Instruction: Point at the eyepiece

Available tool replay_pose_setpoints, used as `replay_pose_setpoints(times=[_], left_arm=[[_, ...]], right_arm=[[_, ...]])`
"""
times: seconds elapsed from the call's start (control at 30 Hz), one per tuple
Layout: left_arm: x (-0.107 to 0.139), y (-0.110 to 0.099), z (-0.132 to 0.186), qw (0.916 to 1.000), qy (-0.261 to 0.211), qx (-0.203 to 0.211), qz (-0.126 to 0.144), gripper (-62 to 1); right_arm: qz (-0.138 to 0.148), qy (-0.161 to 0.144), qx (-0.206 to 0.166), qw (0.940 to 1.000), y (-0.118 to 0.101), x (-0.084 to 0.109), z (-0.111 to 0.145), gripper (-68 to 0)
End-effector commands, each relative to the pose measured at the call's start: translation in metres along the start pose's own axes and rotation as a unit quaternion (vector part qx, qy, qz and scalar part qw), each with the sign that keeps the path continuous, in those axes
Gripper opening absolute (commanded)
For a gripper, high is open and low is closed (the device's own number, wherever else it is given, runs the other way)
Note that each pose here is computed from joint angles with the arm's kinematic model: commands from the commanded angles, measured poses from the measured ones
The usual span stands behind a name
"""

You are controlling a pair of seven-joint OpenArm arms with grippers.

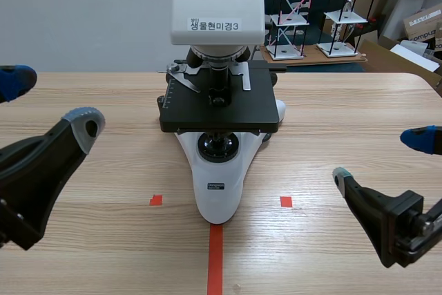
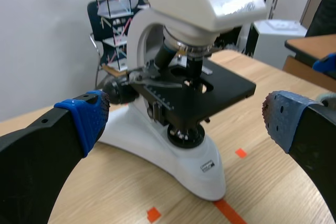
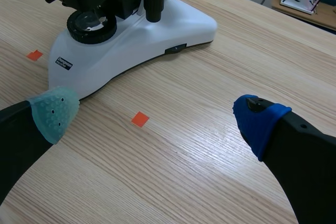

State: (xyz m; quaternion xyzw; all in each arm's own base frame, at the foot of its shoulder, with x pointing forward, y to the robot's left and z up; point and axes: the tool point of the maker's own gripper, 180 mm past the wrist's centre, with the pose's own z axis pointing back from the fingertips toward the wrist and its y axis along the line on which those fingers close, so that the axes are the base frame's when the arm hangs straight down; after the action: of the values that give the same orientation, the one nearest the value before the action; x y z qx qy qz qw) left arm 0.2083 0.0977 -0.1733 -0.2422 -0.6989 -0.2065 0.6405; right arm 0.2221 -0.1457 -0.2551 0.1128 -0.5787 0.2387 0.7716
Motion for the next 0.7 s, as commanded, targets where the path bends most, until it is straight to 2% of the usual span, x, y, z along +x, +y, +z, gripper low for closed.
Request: replay_pose_setpoints(times=[0.0, 0.57, 0.6, 0.67], left_arm=[[0.0067, -0.0011, -0.0009, 0.9999, -0.013, 0.000, 0.003, 0.6], [0.0062, -0.0014, -0.0009, 0.9999, -0.012, -0.001, 0.000, 0.6], [0.0062, -0.0014, -0.0009, 0.9999, -0.012, -0.001, 0.000, 0.6], [0.0062, -0.0014, -0.0009, 0.9999, -0.012, -0.001, 0.000, 0.6]], right_arm=[[0.005, -0.013, 0.002, 0.9999, -0.0004, 0.0086, 0.0001, -1.9], [0.005, -0.018, 0.001, 0.9998, -0.0005, 0.0104, 0.0001, -2.6], [0.005, -0.020, 0.001, 0.9998, -0.0006, 0.0111, 0.0002, -3.5], [0.005, -0.028, 0.001, 0.9996, -0.0009, 0.0141, 0.0004, -10.2]])
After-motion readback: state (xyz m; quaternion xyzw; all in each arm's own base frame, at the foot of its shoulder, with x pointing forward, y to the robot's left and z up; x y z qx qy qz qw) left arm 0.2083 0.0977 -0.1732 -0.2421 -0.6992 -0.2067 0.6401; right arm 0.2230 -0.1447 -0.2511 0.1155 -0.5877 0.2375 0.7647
